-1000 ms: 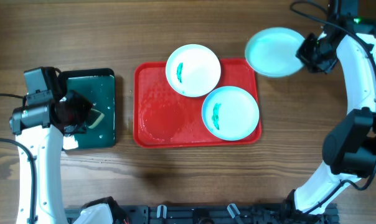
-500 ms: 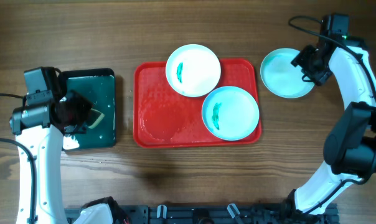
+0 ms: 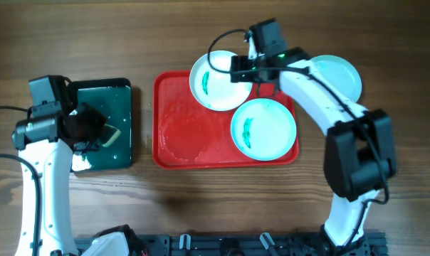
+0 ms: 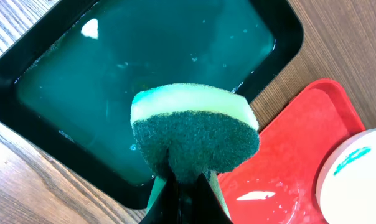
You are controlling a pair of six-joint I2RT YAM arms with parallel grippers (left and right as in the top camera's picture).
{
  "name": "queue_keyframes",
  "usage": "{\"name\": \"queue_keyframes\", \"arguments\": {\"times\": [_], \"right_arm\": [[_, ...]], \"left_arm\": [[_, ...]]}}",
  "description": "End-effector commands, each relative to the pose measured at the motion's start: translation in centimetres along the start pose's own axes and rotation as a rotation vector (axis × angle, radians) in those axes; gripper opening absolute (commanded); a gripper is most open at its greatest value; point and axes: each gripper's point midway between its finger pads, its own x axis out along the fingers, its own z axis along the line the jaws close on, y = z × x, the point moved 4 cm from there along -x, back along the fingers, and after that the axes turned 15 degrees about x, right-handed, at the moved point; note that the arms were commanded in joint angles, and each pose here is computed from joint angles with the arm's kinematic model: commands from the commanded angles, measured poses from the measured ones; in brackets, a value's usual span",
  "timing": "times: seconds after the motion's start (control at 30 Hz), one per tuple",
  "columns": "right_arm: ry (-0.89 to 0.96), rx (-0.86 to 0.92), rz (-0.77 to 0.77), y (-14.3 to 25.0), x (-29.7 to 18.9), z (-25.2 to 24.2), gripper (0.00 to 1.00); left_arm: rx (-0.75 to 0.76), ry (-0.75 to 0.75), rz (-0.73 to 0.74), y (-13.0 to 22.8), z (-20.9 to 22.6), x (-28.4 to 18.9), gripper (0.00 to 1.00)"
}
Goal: Clean dirty plates on tray and stack at the side
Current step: 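Lower the teal plate onto the table right of the red tray and release, then grip the rim of the white plate with the right gripper, then scrub the white plate with the sponge in the left gripper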
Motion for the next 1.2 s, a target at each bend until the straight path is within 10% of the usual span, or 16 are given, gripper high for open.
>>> {"name": "queue_keyframes", "arguments": {"times": [0.0,0.47,1.17], "right_arm": [[0.161,0.036,-0.056,0.0,2.5,-2.3,0.79],[0.088,0.012,0.06,2.1,5.2,-2.0,0.08],[0.031,-0.13,0.465,14.3,3.4,3.7,0.04]], "left_arm": [[-0.001,0.018,0.005,-0.1,-0.2,0.0,0.04],[0.0,0.023,0.002,-0.2,-0.3,0.0,0.04],[0.388,0.307,0.109,4.8,-9.5,0.8,0.04]]}}
